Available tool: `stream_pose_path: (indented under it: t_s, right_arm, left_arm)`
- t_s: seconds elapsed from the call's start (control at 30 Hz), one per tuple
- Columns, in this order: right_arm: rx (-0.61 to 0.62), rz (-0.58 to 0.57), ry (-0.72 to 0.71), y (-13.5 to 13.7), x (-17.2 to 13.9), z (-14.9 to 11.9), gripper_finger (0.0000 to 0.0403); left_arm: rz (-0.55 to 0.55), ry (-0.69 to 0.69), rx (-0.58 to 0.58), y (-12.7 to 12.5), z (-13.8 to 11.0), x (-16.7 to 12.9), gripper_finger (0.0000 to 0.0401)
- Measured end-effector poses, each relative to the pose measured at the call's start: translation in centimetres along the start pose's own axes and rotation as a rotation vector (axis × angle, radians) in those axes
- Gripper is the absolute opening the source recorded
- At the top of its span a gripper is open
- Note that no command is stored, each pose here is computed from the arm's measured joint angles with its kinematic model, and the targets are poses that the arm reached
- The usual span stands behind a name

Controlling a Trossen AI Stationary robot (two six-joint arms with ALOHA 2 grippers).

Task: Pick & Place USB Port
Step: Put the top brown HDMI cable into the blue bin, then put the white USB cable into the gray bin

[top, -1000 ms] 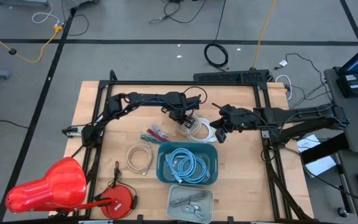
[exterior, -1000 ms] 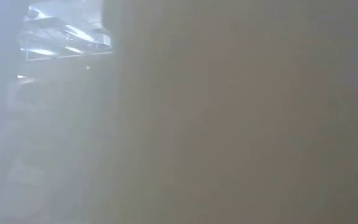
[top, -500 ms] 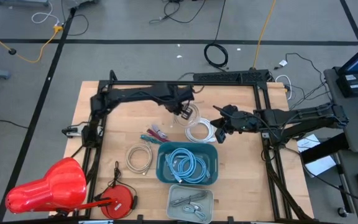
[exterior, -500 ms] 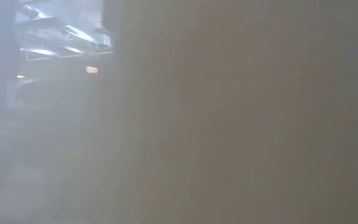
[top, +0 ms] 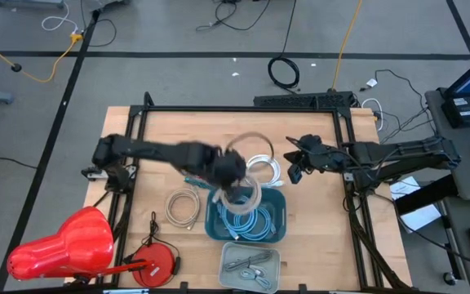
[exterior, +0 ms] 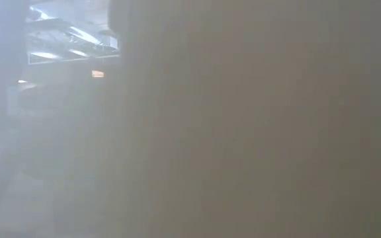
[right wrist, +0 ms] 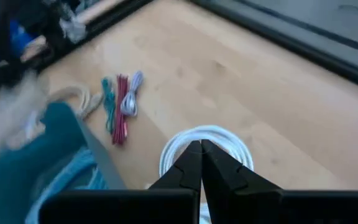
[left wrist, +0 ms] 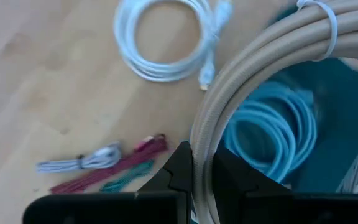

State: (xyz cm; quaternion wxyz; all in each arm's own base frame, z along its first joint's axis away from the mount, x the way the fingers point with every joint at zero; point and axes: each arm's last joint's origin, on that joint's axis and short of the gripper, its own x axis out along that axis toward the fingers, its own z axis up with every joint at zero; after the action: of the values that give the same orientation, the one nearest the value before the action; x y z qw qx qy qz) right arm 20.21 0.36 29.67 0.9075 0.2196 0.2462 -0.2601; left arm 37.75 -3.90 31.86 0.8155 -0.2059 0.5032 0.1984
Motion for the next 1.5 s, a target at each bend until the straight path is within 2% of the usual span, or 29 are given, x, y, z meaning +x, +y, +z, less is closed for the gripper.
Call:
stream_pose_path:
  t_s: [0.13, 0.33, 0.5, 0.6, 0.83, 0.93, 1.07, 1.17, 1.27, 1.37, 1.5]
  right_arm:
    - [0.048, -0.028, -0.039, -0.2, -0.1, 0.3, 0.0]
    - [0.082, -0.006, -0.075, -0.1, -0.1, 0.8, 0.0]
    - [0.089, 0.005, -0.087, 0.0, -0.1, 0.9, 0.0]
    - [0.088, 0.009, -0.085, 0.0, -0.1, 0.9, 0.0]
    - [0.085, 0.051, -0.052, 0.1, -0.1, 0.8, 0.0]
    - [0.086, 0.053, -0.051, 0.2, -0.1, 0.8, 0.0]
    - [0.082, 0.053, -0.051, 0.2, -0.1, 0.8, 0.0]
    - [0.079, 0.05, -0.054, 0.1, -0.1, 0.8, 0.0]
    - [0.075, 0.05, -0.055, 0.2, -0.1, 0.8, 0.0]
    - [0.062, 0.058, -0.069, 0.2, -0.1, 1.0, 0.0]
    - [0.058, 0.057, -0.075, 0.2, -0.1, 1.0, 0.0]
  left_arm:
    - [0.015, 0.041, 0.055, -2.6, -1.7, 2.0, 0.0033]
    - [0.042, 0.11, 0.102, -4.8, -3.6, 5.4, 0.0033]
    - [0.153, 0.093, 0.107, -4.5, -3.4, 7.9, 0.0033]
    - [0.178, 0.12, 0.083, -3.8, -3.0, 9.0, 0.0035]
    - [0.097, 0.233, 0.055, -3.0, -2.6, 9.3, 0.0137]
    - [0.081, 0.225, 0.063, -2.9, -2.5, 8.4, 0.016]
    - [0.044, 0.154, 0.019, -2.5, -1.9, 5.2, 0.0166]
    - [0.049, 0.058, -0.086, -1.2, -1.1, 1.7, 0.016]
    - [0.089, -0.021, -0.219, 1.2, -0.6, -2.0, 0.0148]
    - [0.196, -0.034, -0.255, 3.7, -0.9, -4.4, 0.0137]
    - [0.436, 0.05, -0.189, 6.7, -1.8, -5.7, 0.0124]
